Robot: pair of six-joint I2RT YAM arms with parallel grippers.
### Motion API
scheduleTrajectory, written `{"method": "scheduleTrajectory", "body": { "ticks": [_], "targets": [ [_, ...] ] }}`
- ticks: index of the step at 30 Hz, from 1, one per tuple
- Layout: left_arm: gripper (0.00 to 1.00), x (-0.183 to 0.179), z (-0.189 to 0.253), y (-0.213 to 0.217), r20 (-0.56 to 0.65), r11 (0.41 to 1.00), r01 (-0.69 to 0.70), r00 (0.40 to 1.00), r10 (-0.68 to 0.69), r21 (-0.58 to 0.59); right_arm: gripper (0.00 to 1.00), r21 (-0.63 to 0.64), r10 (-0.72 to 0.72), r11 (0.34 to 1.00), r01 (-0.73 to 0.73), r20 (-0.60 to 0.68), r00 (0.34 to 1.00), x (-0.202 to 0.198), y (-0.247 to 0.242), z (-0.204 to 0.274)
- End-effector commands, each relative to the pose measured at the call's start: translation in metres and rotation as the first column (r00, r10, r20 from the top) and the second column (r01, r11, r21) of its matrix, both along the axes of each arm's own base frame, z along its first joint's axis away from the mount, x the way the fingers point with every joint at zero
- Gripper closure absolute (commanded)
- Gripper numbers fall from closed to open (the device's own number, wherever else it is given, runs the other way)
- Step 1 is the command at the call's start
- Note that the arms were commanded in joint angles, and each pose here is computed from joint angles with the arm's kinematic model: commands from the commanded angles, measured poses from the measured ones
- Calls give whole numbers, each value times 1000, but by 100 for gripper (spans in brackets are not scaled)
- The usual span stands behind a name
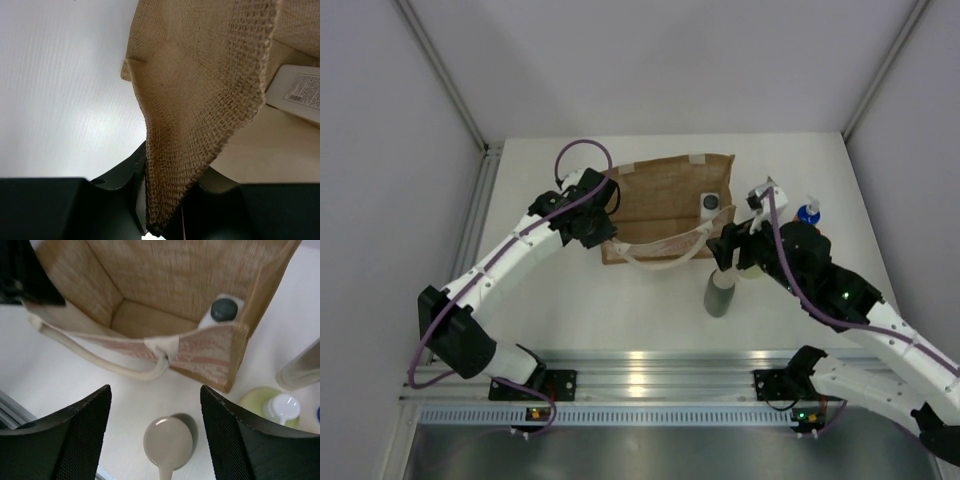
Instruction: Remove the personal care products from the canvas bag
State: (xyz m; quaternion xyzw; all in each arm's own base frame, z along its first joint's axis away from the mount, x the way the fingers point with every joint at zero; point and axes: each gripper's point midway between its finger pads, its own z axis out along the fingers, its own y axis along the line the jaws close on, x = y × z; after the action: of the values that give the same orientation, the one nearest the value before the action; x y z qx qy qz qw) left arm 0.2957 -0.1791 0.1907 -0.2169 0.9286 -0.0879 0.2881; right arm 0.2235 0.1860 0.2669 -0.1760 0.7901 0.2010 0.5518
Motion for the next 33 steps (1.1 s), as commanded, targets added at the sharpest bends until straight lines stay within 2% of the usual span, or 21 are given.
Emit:
{"method": "scheduleTrajectory", "body": {
  "ticks": [1, 2, 4, 5, 8, 11, 12, 20, 23, 30, 33],
  "targets": [
    [69, -3, 11, -5, 5, 999, 19, 1000, -19, -36, 30, 74, -44, 997, 36, 99, 994, 11, -2, 65],
    [69, -3, 9, -4, 2, 999, 17, 1000, -17, -36, 30, 104, -52, 994, 40, 113, 992, 12, -1, 84],
    [69, -4, 9, -4, 3, 999, 17, 1000, -17, -37, 30, 58, -70, 996, 67, 52, 996, 24, 7, 76],
    [69, -6, 6, -3, -2, 999, 13, 1000, -13, -30, 31, 82, -79, 994, 75, 50, 996, 27, 10, 93],
    [69, -9, -2, 3, -6, 1000, 6, 1000, -6, -11, 33, 4, -103, 995, 104, -62, 993, 52, 34, 75],
    [69, -13, -14, 7, -20, 1000, 7, 1000, -7, 4, 34, -20, -131, 991, 130, -123, 984, 64, 46, 72],
    [69, -14, -15, 7, -20, 1000, 6, 1000, -6, 2, 34, -63, -137, 990, 129, -162, 977, 73, 56, 55],
    [69, -23, -30, 9, -42, 1000, 21, 999, -21, 6, 35, -175, -222, 969, 175, -306, 926, 77, 59, -4],
    [69, -24, -31, 7, -48, 999, 32, 998, -32, 0, 33, -201, -234, 964, 174, -331, 914, 74, 56, -21],
    [68, -25, -27, 0, -58, 998, 4, 998, -7, -57, 30, -315, -318, 923, 219, -308, 897, 92, 35, -46],
    [67, -22, -20, -4, -50, 997, -2, 999, -2, -81, 30, -321, -306, 927, 196, -341, 889, 84, 33, -58]
  ]
}}
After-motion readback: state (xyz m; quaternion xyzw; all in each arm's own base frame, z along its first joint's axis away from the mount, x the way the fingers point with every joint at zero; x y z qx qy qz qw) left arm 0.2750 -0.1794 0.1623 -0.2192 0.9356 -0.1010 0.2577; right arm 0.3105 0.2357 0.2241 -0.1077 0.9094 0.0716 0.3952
